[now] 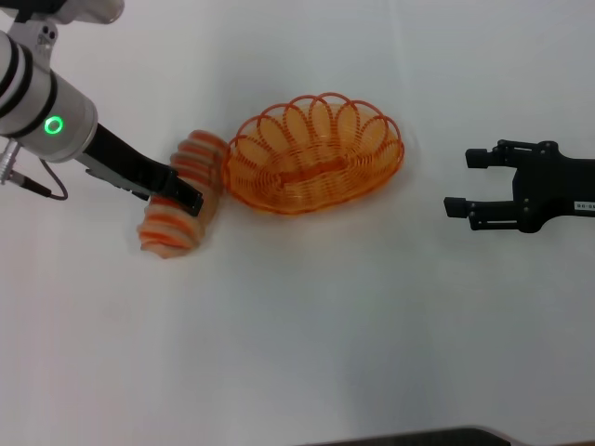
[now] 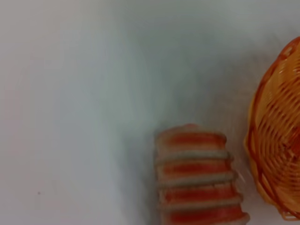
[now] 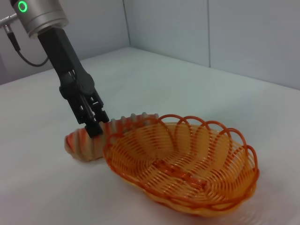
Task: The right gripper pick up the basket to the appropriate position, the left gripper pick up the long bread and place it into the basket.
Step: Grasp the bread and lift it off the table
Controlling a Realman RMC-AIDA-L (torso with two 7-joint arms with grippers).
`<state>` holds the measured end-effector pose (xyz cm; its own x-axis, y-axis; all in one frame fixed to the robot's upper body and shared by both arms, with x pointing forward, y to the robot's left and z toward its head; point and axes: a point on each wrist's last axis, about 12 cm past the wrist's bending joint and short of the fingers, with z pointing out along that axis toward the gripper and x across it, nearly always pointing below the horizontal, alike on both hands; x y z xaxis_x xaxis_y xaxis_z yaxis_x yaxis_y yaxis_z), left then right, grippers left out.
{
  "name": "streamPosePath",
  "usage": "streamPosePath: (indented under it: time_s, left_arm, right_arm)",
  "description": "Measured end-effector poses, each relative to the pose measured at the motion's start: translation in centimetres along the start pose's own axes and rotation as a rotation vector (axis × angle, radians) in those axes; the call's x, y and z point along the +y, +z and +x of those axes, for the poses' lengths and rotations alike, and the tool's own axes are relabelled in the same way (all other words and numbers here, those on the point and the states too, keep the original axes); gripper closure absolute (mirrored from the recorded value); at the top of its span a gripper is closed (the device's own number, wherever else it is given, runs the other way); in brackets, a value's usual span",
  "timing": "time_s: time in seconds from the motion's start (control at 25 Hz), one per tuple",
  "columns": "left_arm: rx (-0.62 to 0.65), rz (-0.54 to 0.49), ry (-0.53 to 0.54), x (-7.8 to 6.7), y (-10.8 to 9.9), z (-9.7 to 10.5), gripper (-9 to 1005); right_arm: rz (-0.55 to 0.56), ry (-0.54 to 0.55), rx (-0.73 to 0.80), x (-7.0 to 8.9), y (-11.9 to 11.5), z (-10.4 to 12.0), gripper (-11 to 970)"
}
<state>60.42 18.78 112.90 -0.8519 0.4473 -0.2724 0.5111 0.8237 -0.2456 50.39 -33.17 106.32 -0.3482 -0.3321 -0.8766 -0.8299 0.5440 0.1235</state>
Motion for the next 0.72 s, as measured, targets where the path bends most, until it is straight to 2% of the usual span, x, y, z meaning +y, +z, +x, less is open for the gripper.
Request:
streamPosePath:
  time_s: [0.72]
  left_arm:
    - [0.004,-0.018,0.017,-0.11,0.69,0.03,215]
  right_arm:
    - [-0.011,-0.007,0.005,-0.04,0.47,-0.30,114]
